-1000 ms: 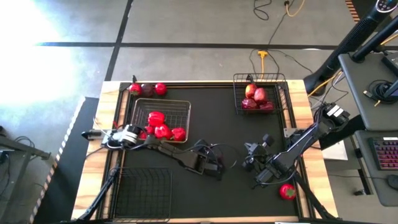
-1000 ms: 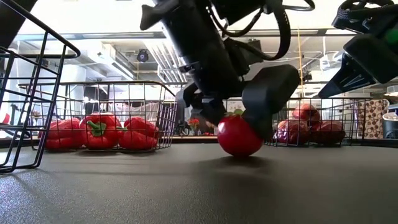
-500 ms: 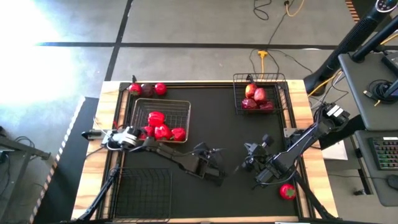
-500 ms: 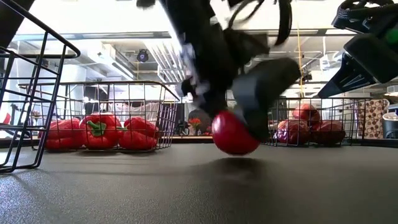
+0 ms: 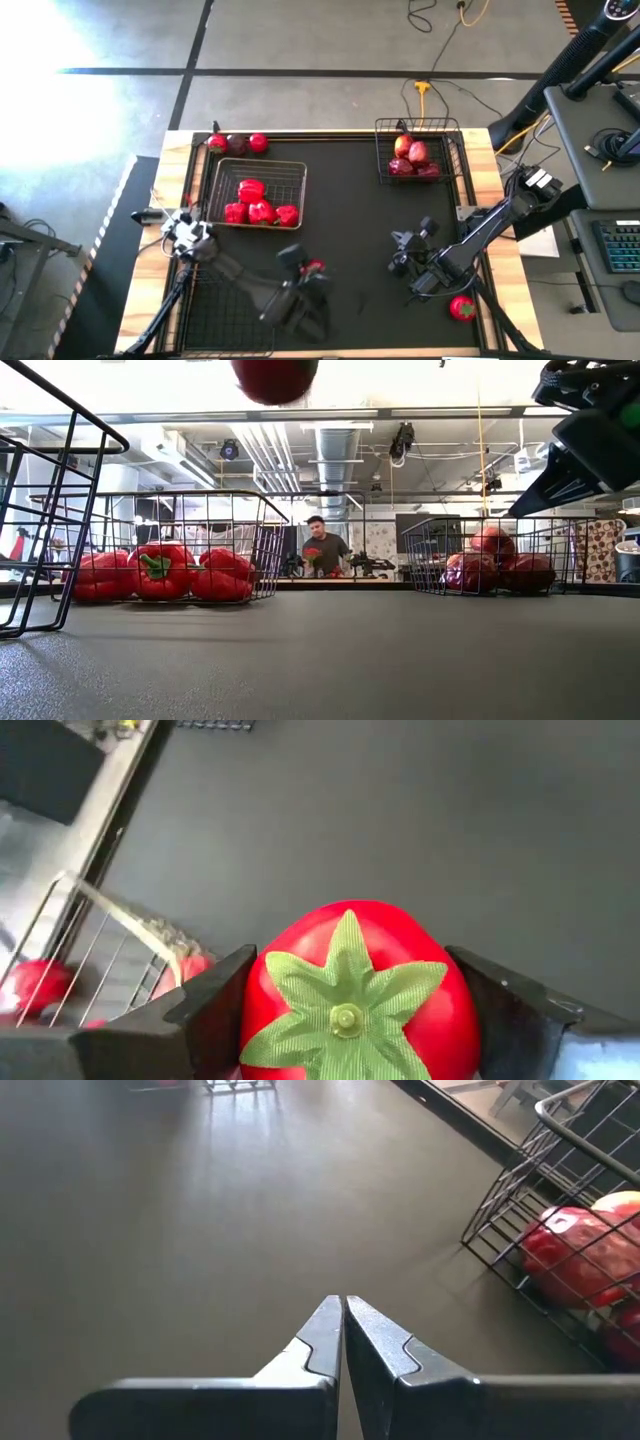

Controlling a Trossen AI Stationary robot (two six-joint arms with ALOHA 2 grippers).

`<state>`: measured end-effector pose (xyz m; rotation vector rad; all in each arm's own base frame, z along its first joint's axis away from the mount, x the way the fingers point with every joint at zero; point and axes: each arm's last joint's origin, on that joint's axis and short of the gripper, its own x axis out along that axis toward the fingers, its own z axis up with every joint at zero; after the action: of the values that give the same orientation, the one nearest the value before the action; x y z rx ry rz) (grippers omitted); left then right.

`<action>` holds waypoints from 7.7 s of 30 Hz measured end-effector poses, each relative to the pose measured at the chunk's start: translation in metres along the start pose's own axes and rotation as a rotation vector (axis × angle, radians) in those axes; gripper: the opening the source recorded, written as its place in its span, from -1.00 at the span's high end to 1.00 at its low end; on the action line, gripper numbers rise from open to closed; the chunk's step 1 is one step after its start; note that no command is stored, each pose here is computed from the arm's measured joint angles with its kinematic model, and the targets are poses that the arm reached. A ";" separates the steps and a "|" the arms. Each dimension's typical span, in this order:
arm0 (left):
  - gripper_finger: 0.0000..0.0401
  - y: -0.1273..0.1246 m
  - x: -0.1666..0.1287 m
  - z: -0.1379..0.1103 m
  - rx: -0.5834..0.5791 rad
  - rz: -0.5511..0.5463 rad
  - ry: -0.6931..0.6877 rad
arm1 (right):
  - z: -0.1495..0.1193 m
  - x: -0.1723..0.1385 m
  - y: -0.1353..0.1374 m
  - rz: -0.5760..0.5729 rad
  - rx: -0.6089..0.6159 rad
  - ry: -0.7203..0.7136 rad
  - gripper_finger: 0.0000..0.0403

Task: Sort produce into baskets
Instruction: Put the center tomato into the left black basket, then put the bottom right tomato into the left black basket

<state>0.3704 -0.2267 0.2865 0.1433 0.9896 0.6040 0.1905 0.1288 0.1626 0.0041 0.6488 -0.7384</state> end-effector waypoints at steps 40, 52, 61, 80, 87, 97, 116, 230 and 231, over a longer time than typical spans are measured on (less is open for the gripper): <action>-0.38 0.089 -0.049 -0.170 -0.434 -0.169 0.631 | 0.001 0.000 0.004 0.022 0.024 -0.015 0.95; -0.56 0.075 -0.011 -0.213 -0.352 -0.128 0.885 | 0.001 0.000 0.004 0.025 0.031 -0.016 0.95; -0.68 0.075 -0.006 -0.215 -0.353 -0.074 0.852 | 0.002 0.000 0.006 0.033 0.031 -0.019 0.95; -0.70 0.104 -0.077 -0.073 -0.461 -0.220 -0.167 | 0.003 0.000 0.008 0.049 0.020 -0.028 0.95; -0.70 0.097 -0.067 -0.061 -0.369 -0.046 -0.518 | 0.000 -0.003 0.011 0.084 0.002 -0.002 0.95; -0.70 0.074 -0.002 -0.064 -0.253 0.098 -0.610 | -0.009 -0.024 0.021 0.201 0.095 -0.031 0.95; -0.70 0.103 0.103 -0.064 -0.111 -0.605 -1.033 | -0.008 -0.088 0.109 0.439 0.203 0.529 0.95; -0.70 0.029 0.127 -0.092 -0.074 -0.522 -0.860 | 0.092 0.053 0.114 0.372 -0.127 0.575 -0.91; -0.70 0.029 0.125 -0.089 -0.074 -0.518 -0.866 | 0.096 0.050 0.111 0.338 -0.137 0.583 -0.91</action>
<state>0.3357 -0.1492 0.1549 0.0640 0.1391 0.0620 0.3402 0.1595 0.1886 0.2054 1.2194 -0.3564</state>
